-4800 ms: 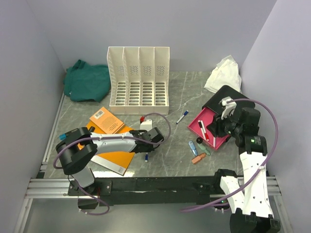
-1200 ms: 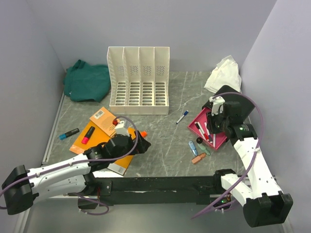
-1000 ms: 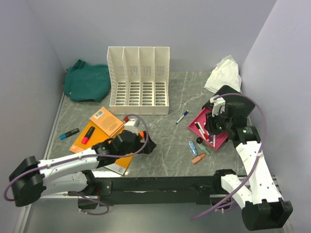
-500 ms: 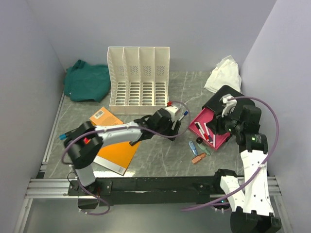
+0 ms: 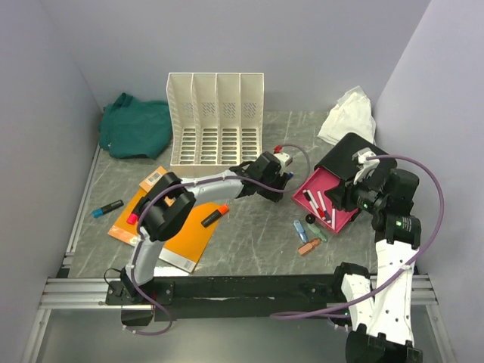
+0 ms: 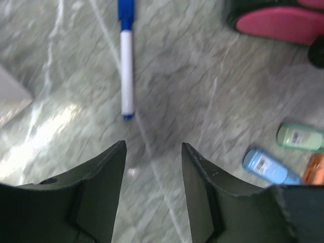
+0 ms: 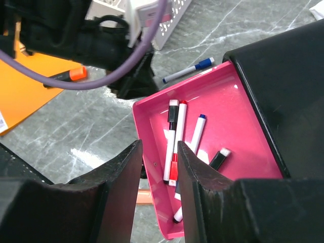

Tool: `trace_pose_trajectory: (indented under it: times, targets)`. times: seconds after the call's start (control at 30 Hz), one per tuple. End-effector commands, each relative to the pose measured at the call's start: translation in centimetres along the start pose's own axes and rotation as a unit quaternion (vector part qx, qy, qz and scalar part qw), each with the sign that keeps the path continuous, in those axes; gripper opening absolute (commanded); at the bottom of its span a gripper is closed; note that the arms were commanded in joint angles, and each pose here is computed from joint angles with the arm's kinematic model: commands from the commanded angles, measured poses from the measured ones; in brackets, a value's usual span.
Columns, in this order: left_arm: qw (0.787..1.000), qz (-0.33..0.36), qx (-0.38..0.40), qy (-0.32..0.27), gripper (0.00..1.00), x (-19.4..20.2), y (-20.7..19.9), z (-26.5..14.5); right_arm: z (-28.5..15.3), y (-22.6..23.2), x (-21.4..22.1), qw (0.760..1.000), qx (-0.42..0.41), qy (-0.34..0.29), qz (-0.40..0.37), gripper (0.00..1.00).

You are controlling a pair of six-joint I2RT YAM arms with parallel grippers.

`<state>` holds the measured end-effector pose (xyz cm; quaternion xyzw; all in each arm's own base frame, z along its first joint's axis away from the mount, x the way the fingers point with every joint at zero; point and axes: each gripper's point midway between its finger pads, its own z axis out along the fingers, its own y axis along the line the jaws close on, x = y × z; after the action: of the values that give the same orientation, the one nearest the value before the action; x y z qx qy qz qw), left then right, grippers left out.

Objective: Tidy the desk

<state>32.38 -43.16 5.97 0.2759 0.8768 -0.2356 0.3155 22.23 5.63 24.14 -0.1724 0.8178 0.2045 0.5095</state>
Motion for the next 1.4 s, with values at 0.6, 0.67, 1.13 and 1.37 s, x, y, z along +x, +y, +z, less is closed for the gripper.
trace_pose_trajectory:
  times: [0.6,0.67,1.13,1.37]
  targets:
    - [0.999,0.017,-0.036,0.001,0.45,-2.5,0.8,3.7,-0.7,0.5,-1.2,0.999,-0.023,-0.030,0.006,0.42]
    - [0.999,0.019,-0.025,-0.016,0.47,-3.1,0.4,2.6,-0.7,0.6,-1.3,0.999,-0.025,-0.031,0.006,0.42]
    - [0.994,0.099,-0.011,-0.032,0.71,-6.7,2.6,1.9,-0.6,0.8,-1.1,0.999,-0.035,-0.027,0.012,0.42]
    - [0.991,0.134,0.002,-0.023,0.70,-7.3,2.8,3.8,-0.4,0.7,-1.1,0.999,-0.038,-0.026,0.015,0.42]
